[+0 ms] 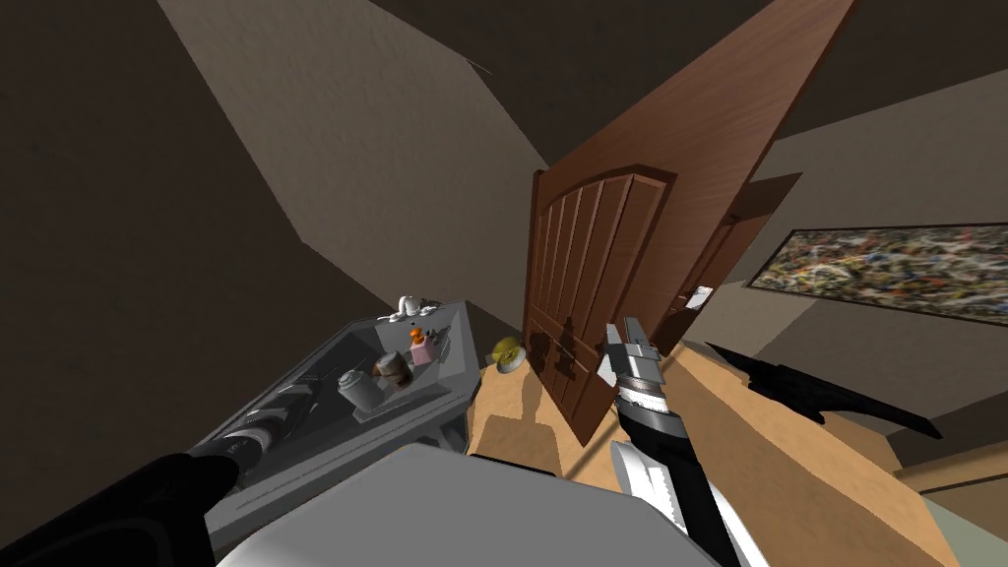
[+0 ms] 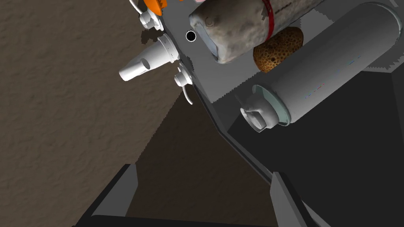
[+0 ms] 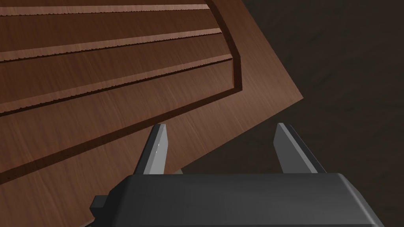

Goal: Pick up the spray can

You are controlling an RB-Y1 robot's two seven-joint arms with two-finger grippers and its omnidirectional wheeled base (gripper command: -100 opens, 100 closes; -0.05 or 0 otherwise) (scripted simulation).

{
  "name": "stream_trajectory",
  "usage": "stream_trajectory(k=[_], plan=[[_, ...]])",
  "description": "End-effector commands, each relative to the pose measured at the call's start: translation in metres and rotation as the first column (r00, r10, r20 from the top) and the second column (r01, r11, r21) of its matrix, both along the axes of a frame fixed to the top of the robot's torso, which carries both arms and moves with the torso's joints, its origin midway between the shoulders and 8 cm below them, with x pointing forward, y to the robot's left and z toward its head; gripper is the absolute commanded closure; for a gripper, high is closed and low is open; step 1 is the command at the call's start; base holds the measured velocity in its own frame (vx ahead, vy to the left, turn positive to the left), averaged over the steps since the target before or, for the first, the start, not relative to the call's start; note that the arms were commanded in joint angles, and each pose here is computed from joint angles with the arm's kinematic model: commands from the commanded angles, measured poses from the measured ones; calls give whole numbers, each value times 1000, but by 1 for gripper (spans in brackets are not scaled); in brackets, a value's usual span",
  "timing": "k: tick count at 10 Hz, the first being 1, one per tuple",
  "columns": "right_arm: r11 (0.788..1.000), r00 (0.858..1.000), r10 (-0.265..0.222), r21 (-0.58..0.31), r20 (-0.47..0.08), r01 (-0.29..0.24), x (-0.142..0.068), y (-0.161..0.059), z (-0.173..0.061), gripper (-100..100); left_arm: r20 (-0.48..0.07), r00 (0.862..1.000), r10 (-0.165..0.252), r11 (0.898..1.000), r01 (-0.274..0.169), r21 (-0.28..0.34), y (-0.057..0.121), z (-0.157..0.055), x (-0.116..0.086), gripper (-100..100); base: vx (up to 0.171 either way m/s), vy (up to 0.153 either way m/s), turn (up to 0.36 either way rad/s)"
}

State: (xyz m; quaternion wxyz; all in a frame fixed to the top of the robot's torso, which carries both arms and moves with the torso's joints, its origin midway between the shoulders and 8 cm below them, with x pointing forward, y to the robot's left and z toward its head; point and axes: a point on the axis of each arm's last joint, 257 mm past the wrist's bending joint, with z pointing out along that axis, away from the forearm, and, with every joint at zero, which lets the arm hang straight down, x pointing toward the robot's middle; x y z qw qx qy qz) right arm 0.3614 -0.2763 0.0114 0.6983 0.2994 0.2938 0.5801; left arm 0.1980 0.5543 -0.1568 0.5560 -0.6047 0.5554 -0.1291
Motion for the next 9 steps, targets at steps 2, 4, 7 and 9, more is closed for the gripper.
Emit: stream_trajectory(k=[2, 4, 7, 9], plan=[[1000, 1000, 0, 0, 0, 0, 0, 0, 0, 0, -55, 998, 19, 1000, -21, -22, 6, -10, -9, -100, 44, -18, -42], [1000, 1000, 0, 0, 0, 0, 0, 0, 0, 0, -116, 993, 37, 998, -42, -40, 10, -18, -23, -100, 63, -13, -125], [1000, 1000, 0, 0, 0, 0, 0, 0, 0, 0, -211, 976, 54, 996, -69, -63, 15, -28, -46, -100, 72, -23, -139], [1000, 1000, 0, 0, 0, 0, 0, 0, 0, 0, -276, 959, 60, 993, -86, -82, 15, -37, -60, -100, 79, -15, -109]])
